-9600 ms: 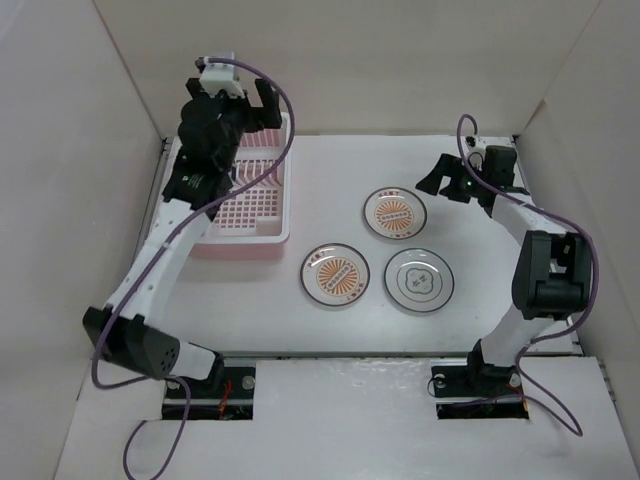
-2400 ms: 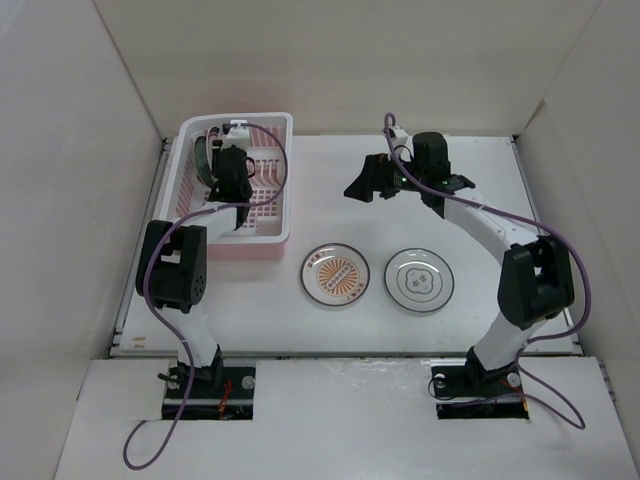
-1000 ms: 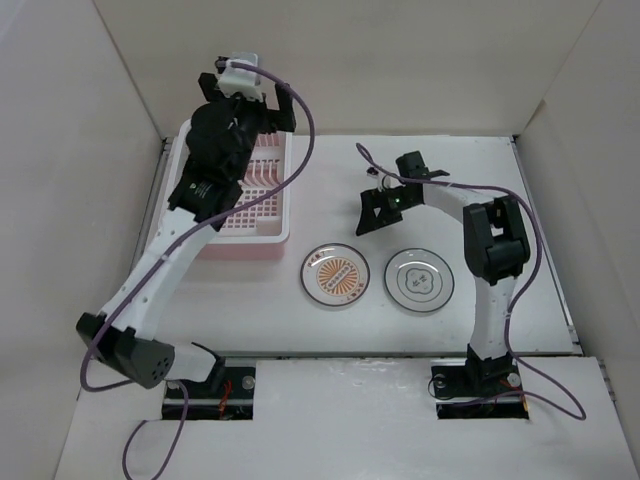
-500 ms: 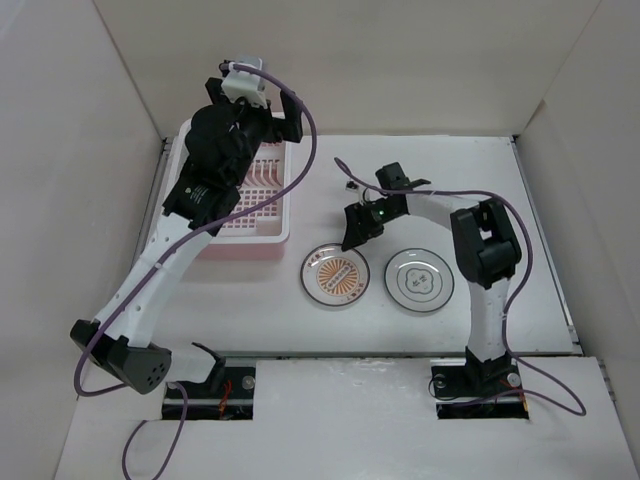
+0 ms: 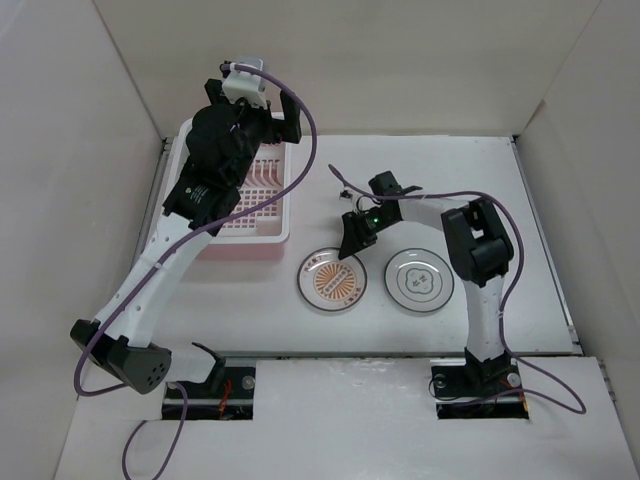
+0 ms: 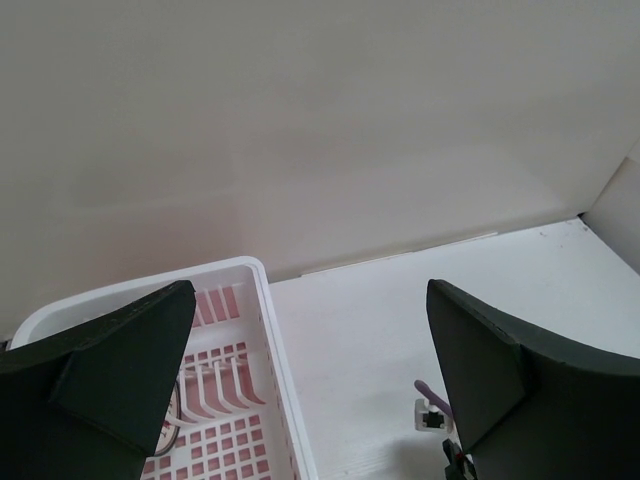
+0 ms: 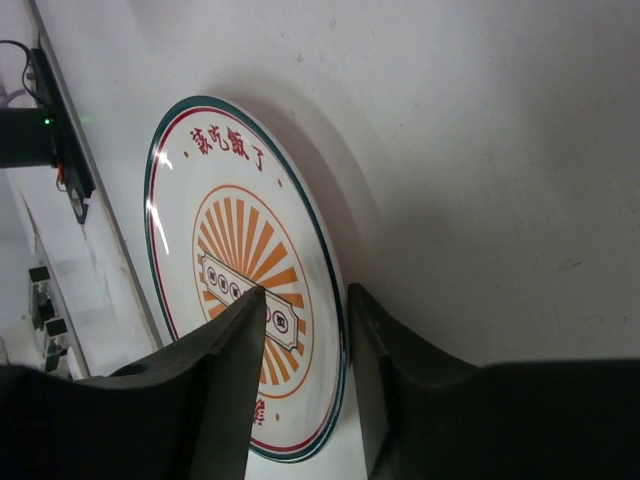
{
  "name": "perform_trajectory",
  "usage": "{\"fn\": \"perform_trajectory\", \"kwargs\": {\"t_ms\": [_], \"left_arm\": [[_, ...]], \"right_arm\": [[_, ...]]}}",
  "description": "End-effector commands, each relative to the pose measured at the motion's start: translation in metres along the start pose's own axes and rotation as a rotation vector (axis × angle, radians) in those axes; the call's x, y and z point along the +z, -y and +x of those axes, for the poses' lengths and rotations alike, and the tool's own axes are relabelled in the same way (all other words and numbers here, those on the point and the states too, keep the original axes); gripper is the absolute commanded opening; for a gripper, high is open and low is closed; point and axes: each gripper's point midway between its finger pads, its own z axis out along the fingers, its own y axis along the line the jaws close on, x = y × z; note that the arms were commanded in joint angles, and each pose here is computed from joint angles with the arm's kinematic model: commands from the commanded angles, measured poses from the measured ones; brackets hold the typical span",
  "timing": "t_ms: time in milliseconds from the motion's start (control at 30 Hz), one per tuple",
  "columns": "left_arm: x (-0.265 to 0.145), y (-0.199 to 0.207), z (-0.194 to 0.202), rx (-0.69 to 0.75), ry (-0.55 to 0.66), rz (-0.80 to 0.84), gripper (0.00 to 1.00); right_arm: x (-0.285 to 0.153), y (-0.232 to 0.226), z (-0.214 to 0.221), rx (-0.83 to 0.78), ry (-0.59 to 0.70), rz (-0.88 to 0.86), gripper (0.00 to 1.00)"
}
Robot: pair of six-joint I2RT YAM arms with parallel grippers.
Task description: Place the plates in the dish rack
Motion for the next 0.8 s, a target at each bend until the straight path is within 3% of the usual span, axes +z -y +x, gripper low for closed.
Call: {"fn": "perform_trajectory", "kwargs": {"t_ms": [0, 67, 233, 400, 567, 767], "left_arm": [[-0.006, -0.001, -0.022, 0.003, 0.063, -0.004, 1.0], [-0.006, -0.002, -0.024, 0.0, 0.072, -0.013, 1.0], [-0.005, -0.004, -0.02, 0.002, 0.063, -0.022, 1.0], [-0.002, -0.003, -0.016, 0.004, 0.054, -0.022, 1.0], [0.008, -0.007, -0.002, 0.011, 0.018, -0.055, 1.0], [0.013, -0.005, 0.004, 0.006, 0.001, -0.055, 1.0]], "right_arm": [[0.018, 0.039, 0.052, 0.1, -0.144, 0.122, 0.44], [0.016, 0.045, 0.054, 0.124, -0.144, 0.136, 0.34], [0.008, 0.053, 0.051, 0.145, -0.128, 0.175, 0.28], [0.006, 0.054, 0.049, 0.138, -0.125, 0.194, 0.0], [-0.01, 0.043, 0.028, 0.107, -0.035, 0.178, 0.0], [-0.092, -0.003, -0.038, 0.011, 0.235, 0.211, 0.0]]}}
